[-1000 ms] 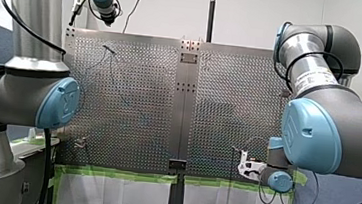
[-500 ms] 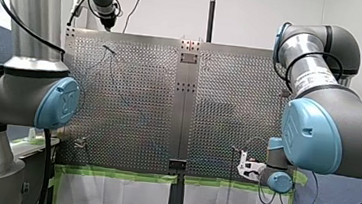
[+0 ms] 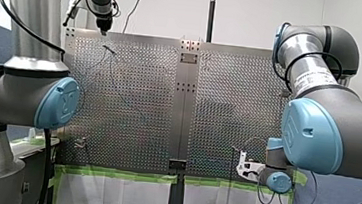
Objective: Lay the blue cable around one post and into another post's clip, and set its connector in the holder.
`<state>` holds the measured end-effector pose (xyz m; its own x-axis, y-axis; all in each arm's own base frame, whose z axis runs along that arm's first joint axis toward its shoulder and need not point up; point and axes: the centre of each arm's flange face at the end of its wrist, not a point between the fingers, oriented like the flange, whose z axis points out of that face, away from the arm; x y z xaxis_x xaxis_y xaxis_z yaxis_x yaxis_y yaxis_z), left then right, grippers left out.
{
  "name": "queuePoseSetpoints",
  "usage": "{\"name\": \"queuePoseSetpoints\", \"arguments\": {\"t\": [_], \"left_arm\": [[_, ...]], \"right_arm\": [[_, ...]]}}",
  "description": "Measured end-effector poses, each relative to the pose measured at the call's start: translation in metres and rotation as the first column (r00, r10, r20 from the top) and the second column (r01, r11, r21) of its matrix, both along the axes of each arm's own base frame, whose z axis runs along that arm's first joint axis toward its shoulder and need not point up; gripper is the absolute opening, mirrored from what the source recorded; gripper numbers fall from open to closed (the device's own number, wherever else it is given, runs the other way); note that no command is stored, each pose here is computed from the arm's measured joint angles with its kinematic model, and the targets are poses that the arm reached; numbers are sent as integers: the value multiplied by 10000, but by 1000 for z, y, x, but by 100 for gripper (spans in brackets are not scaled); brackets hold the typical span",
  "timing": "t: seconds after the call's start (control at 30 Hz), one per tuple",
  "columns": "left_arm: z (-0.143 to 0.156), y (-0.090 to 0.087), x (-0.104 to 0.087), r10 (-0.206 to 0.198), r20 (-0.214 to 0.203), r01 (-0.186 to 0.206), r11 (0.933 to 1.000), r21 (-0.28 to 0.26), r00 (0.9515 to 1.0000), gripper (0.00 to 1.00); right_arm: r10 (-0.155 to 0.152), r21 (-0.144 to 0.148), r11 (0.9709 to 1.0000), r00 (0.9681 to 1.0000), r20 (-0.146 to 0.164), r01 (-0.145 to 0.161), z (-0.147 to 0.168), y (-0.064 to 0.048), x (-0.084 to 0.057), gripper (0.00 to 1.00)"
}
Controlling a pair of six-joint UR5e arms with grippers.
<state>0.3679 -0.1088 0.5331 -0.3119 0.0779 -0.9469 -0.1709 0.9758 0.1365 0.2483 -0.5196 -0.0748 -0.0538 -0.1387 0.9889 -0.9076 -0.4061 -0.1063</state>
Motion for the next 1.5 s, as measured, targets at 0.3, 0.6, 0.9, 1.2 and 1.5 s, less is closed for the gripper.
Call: {"name": "queuePoseSetpoints", "arguments": {"t": [0.3,0.6,0.9,1.2,1.5], "left_arm": [[-16,3,-11,306,-988,-325,9993,-184,9946,100],[-21,2,-23,215,-1907,-239,9997,-103,9814,100],[-23,3,-37,391,-2781,-448,9989,-143,9598,100],[-19,11,-43,1169,-2714,-1241,9922,-96,9553,100],[-17,15,-43,1616,-2483,-1655,9862,53,9551,100]], "right_arm": [[-1,-33,10000,10000,24,1,0,0,0,0],[-7,-54,10000,10000,36,7,0,-1,0,0],[-5,-40,10000,10000,28,5,0,-1,0,0],[1,-26,10000,10000,18,-1,0,0,0,0],[-3,-25,10000,10000,17,3,-1,0,0,0]]}}
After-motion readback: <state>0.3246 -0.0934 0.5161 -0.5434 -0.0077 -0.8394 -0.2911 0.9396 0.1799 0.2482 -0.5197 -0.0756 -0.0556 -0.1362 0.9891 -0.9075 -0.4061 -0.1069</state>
